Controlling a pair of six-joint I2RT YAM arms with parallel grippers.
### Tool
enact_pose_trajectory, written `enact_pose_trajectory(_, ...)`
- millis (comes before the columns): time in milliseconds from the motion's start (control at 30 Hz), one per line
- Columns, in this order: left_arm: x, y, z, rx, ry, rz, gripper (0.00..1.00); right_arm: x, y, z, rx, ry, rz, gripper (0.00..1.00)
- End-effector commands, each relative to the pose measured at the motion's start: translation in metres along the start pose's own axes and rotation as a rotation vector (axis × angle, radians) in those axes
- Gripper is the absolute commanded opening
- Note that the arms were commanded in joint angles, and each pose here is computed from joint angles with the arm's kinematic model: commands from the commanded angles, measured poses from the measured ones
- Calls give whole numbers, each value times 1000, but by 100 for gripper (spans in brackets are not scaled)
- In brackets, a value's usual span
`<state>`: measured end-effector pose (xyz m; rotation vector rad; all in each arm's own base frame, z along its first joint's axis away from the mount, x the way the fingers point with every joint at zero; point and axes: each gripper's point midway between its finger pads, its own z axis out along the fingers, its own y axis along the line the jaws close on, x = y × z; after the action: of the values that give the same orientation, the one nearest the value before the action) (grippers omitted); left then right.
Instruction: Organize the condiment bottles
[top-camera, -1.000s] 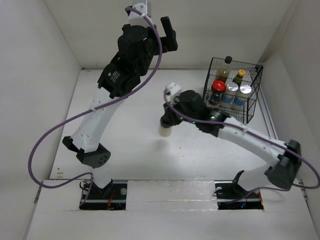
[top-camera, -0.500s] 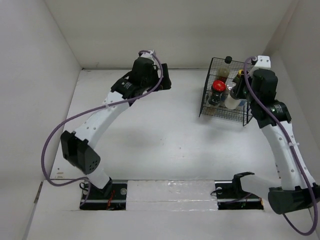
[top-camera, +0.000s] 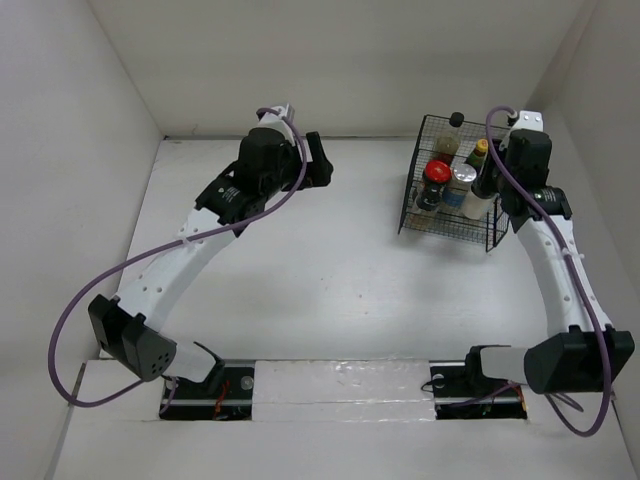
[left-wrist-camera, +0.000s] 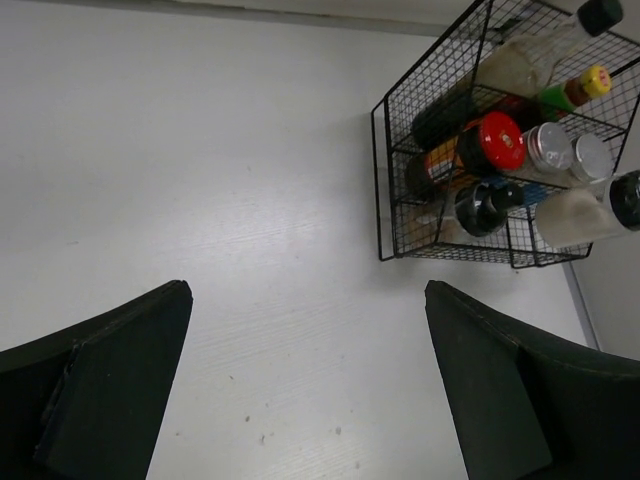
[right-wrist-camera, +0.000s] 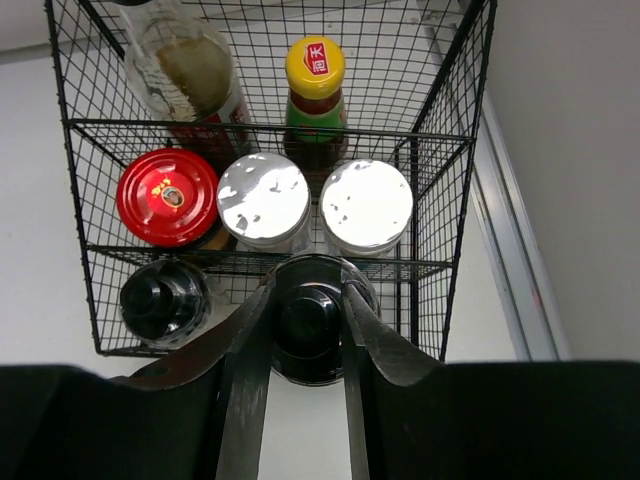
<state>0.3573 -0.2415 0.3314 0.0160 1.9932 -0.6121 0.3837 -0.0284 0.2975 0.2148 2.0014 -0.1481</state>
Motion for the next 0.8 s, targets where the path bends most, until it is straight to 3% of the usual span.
enact_pose_trajectory(0, -2, 1, -2, 10, -20, 19, 99, -35, 2, 12, -11, -149, 13, 14)
enact_pose_trajectory(433, 9, 15, 3, -43, -1, 33, 99, 41, 7, 54, -10, 2, 11, 14)
enact_pose_trajectory(500, 9, 15, 3, -43, -1, 33, 99, 56, 6, 56, -6, 34, 14, 18)
enact_pose_trajectory(567, 9, 15, 3, -43, -1, 33, 99, 67, 6, 58, -4, 55, 9, 28)
enact_pose_trajectory(600, 9, 15, 3, -43, -1, 33, 99, 71, 5, 58, -3, 64, 8, 41)
enact_pose_trajectory(700, 11, 16, 2, -48, 8, 34, 99, 69, 1, 52, 5, 63, 21, 65)
enact_pose_trajectory(733, 11, 16, 2, -48, 8, 34, 99, 61, 0, 46, 3, 44, 25, 81)
enact_pose_trajectory(767, 11, 16, 2, -48, 8, 34, 99, 55, 0, 42, 2, 32, 27, 88)
